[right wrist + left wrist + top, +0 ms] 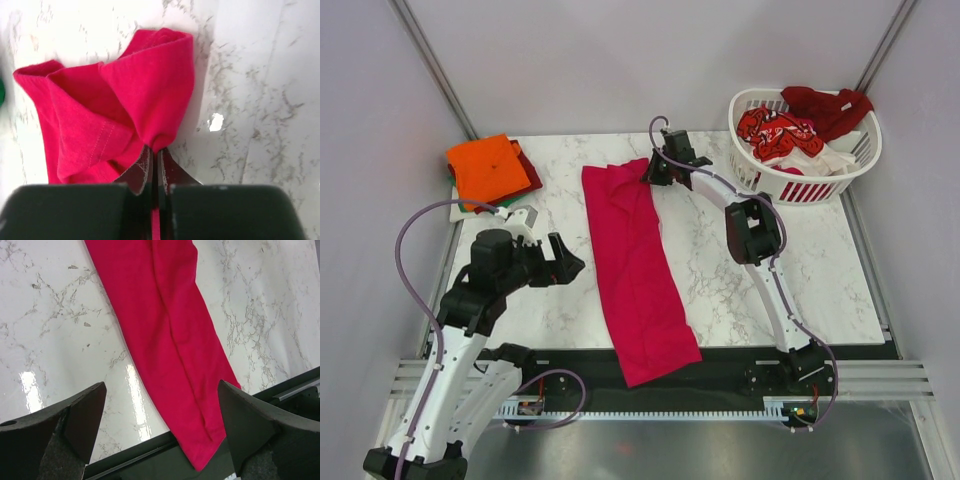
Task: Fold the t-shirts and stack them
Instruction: Fold the tshirt
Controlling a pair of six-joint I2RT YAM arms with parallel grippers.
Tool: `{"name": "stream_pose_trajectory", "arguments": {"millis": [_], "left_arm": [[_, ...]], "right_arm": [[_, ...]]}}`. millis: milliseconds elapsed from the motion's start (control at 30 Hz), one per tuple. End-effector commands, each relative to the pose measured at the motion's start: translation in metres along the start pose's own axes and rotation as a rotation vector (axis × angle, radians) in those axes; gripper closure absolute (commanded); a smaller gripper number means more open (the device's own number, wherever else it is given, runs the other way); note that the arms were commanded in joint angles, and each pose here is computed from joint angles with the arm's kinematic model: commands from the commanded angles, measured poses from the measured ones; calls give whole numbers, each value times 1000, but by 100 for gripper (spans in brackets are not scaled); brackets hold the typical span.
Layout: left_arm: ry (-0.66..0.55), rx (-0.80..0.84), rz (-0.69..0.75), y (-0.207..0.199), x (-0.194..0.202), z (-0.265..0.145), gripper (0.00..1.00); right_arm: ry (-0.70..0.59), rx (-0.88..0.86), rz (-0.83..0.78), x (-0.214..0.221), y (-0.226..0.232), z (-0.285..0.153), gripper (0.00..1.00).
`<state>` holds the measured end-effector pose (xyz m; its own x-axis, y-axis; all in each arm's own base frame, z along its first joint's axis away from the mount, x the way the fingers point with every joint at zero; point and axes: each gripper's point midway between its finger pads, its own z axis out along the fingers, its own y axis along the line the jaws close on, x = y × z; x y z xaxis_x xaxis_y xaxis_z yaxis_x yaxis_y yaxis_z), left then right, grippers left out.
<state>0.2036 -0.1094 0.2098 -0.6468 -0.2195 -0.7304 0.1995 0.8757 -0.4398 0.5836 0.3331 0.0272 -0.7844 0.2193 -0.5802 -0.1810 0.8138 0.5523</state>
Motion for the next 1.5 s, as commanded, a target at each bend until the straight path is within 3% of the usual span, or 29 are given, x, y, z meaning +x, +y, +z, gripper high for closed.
{"name": "stream_pose_trajectory", "arguments": {"millis": [0, 200, 500, 533, 567, 600, 700, 800, 900, 1000, 1033, 1100, 1167, 1200, 1267, 1367, 1433, 1467], "left_arm": [[-60, 44, -9, -10, -11, -4, 0], [-79, 35, -3, -8, -14, -5, 0], [-78, 24, -6, -6, -14, -3, 0], [-78, 24, -4, -6, -14, -3, 0], [-77, 21, -7, -5, -14, -3, 0], [-72, 17, -9, -4, -13, -2, 0], [-70, 21, -9, -5, -13, -2, 0], [-78, 4, -9, -2, -14, -1, 0], [-61, -33, -25, 5, -12, 5, 1], [-6, -52, -46, 10, -4, 16, 3], [14, -54, -65, 10, -2, 19, 4], [66, -63, -96, 10, 6, 29, 6], [109, -74, -154, 7, 17, 37, 8], [153, -86, -175, 9, 27, 46, 9], [213, -90, -206, 3, 49, 56, 11], [276, -74, -239, -6, 77, 68, 12], [299, -59, -257, -12, 94, 70, 12], [304, -57, -261, -14, 99, 70, 14]], "right_arm": [[-60, 131, 51, -1, -33, 11, 100], [-291, 224, 75, -78, -52, -18, 100], [-332, 351, 70, -86, -98, -10, 97], [-333, 358, 66, -86, -100, -9, 92], [-327, 338, 56, -86, -98, -8, 82], [-337, 308, 45, -91, -92, -7, 45], [-328, 214, -17, -99, -69, -7, 12], [-349, 191, -69, -117, -52, -28, 2], [-406, 185, -118, -147, -21, -80, 2], [-357, 234, -110, -129, -25, -107, 2], [-398, 211, -117, -143, -3, -140, 2], [-323, 232, -103, -106, -9, -152, 2], [-304, 195, -122, -92, 16, -187, 2], [-222, 211, -130, -52, 12, -185, 2], [-197, 186, -135, -26, 30, -215, 2], [-28, 211, -102, 80, 14, -234, 2], [-24, 180, -59, 104, 19, -259, 3], [72, 168, -54, 149, 9, -262, 4]]}}
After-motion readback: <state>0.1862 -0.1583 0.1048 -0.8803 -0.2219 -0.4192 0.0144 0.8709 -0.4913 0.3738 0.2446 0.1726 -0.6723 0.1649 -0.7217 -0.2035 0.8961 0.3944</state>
